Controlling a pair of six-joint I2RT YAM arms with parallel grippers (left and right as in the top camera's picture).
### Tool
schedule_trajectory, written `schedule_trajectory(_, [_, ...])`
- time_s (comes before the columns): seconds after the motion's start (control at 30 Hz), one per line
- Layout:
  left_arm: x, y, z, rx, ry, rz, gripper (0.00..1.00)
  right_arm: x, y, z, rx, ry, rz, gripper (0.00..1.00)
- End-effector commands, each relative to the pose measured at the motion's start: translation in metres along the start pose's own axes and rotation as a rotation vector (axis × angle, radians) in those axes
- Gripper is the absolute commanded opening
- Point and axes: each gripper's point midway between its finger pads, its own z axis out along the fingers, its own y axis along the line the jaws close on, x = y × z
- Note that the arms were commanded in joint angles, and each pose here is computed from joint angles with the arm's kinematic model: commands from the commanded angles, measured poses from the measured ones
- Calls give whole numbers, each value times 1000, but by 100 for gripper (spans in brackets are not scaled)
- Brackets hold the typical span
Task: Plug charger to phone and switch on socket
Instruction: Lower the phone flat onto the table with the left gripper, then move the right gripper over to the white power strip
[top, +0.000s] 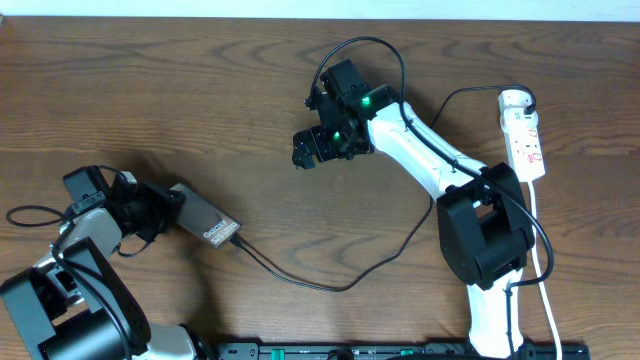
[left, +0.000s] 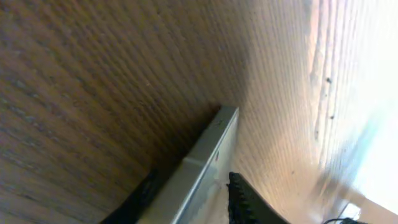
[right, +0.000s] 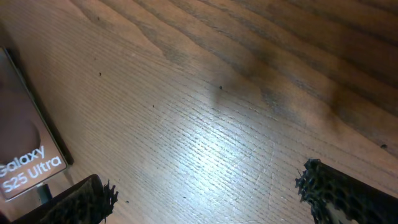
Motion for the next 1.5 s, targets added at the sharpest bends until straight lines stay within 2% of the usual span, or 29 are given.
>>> schedule_trajectory(0.0, [-1, 0, 1, -11, 6, 7, 37, -2, -1, 0, -5, -1, 14, 99])
schedule_trajectory(0.57, [-4, -1, 1, -7, -4, 37, 39, -1, 0, 0, -8, 1, 13, 99])
schedule_trajectory(0.7, [-26, -22, -12, 73, -95, 115, 57, 1, -2, -1, -2, 9, 4, 99])
schedule_trajectory(0.87, [-52, -82, -71, 238, -269, 261, 72, 2, -8, -3, 7, 17, 9, 99])
schedule_trajectory(0.97, [-43, -128, -125, 324, -402, 397, 85, -2, -13, -12, 9, -3, 19, 99])
schedule_trajectory(1.03, [-27, -145, -145, 357, -436, 463, 87, -10, -13, -25, 10, -35, 18, 99])
schedule_trajectory(1.1, [0, -164, -162, 387, -456, 563, 87, -29, -22, -57, 66, -122, 18, 99])
schedule_trajectory(1.27, [34, -176, -173, 401, -451, 621, 88, -65, -52, -162, 274, -339, 54, 99])
schedule_trajectory(1.37, [42, -179, -172, 407, -432, 635, 88, -76, -83, -247, 439, -516, 114, 99])
schedule_trajectory(1.47, [44, -177, -168, 403, -414, 630, 88, -71, -119, -318, 603, -662, 199, 99])
